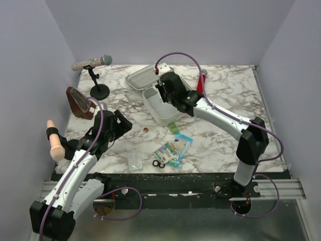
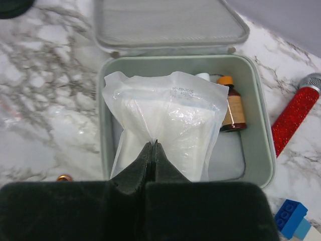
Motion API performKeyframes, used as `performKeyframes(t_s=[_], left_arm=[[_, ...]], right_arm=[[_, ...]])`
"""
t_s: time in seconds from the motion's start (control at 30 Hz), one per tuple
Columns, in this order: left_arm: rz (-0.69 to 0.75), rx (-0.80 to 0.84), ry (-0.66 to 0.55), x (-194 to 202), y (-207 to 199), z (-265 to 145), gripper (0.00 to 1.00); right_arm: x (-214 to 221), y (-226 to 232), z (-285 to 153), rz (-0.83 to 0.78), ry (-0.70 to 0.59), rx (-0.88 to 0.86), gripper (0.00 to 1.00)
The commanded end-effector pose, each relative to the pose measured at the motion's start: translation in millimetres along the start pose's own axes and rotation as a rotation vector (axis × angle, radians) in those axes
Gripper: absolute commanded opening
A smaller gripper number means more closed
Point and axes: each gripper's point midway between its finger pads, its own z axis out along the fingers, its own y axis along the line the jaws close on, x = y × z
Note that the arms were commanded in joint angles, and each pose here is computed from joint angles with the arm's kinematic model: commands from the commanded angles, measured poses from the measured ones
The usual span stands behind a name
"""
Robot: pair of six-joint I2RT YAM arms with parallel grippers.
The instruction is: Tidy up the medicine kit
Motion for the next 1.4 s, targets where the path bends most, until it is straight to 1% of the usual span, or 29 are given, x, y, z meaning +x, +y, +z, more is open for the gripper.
performKeyframes(t_s=[0.0, 0.03, 0.07, 0.13, 0.33, 0.53, 0.8, 0.83, 0.87, 0.93, 1.0, 1.07, 1.1, 1.17, 1.3, 1.37], left_arm=[[0.019, -0.015, 0.02, 2.9, 5.0, -1.5, 0.88], [0.021, -0.018, 0.021, 3.7, 6.2, -1.0, 0.88], [0.025, -0.023, 0.022, 4.5, 8.1, 0.3, 0.88], [0.031, -0.032, 0.029, 5.9, 10.2, 2.2, 0.88], [0.042, -0.051, 0.038, 5.9, 13.5, 7.1, 0.88], [0.05, -0.068, 0.043, 5.8, 17.3, 11.3, 0.88], [0.049, -0.08, 0.062, 9.8, 21.1, 15.1, 0.88], [0.048, -0.079, 0.061, 9.6, 21.1, 15.4, 0.88], [0.05, -0.081, 0.063, 10.4, 21.9, 15.4, 0.88], [0.049, -0.084, 0.065, 10.8, 22.9, 15.9, 0.88], [0.049, -0.08, 0.067, 11.1, 22.1, 15.9, 0.88], [0.047, -0.073, 0.069, 11.2, 20.8, 16.2, 0.89], [0.047, -0.071, 0.069, 10.9, 20.1, 16.0, 0.88], [0.046, -0.063, 0.063, 8.6, 17.4, 15.8, 0.89], [0.038, -0.051, 0.064, 8.5, 14.7, 18.4, 0.89], [0.034, -0.04, 0.077, 10.4, 12.0, 21.2, 0.89]], right_arm=[[49.9, -23.0, 46.9, -0.034, 0.153, 0.09, 0.01], [51.8, -21.0, 55.7, -0.032, 0.143, 0.091, 0.01], [52.1, -19.0, 64.6, -0.067, 0.129, 0.08, 0.01], [53.1, -9.1, 77.0, -0.065, 0.118, 0.05, 0.01], [71.4, 18.0, 108.8, -0.076, 0.157, -0.048, 0.01], [90.6, 31.0, 129.2, -0.089, 0.203, -0.078, 0.01], [100.5, 35.8, 148.3, -0.127, 0.229, -0.079, 0.02], [100.9, 37.0, 149.8, -0.131, 0.229, -0.084, 0.05], [99.8, 37.7, 150.5, -0.13, 0.226, -0.087, 0.13], [94.1, 39.9, 148.8, -0.123, 0.214, -0.102, 0.41], [77.6, 41.2, 141.7, -0.099, 0.168, -0.119, 0.56], [56.7, 40.7, 131.4, -0.075, 0.11, -0.129, 0.66], [45.3, 39.4, 125.4, -0.064, 0.082, -0.127, 0.7], [25.5, 33.8, 111.9, -0.044, 0.04, -0.115, 0.72], [2.7, 19.3, 78.8, -0.001, -0.028, -0.084, 0.73], [7.5, 13.5, 62.0, 0.015, -0.034, -0.081, 0.73]])
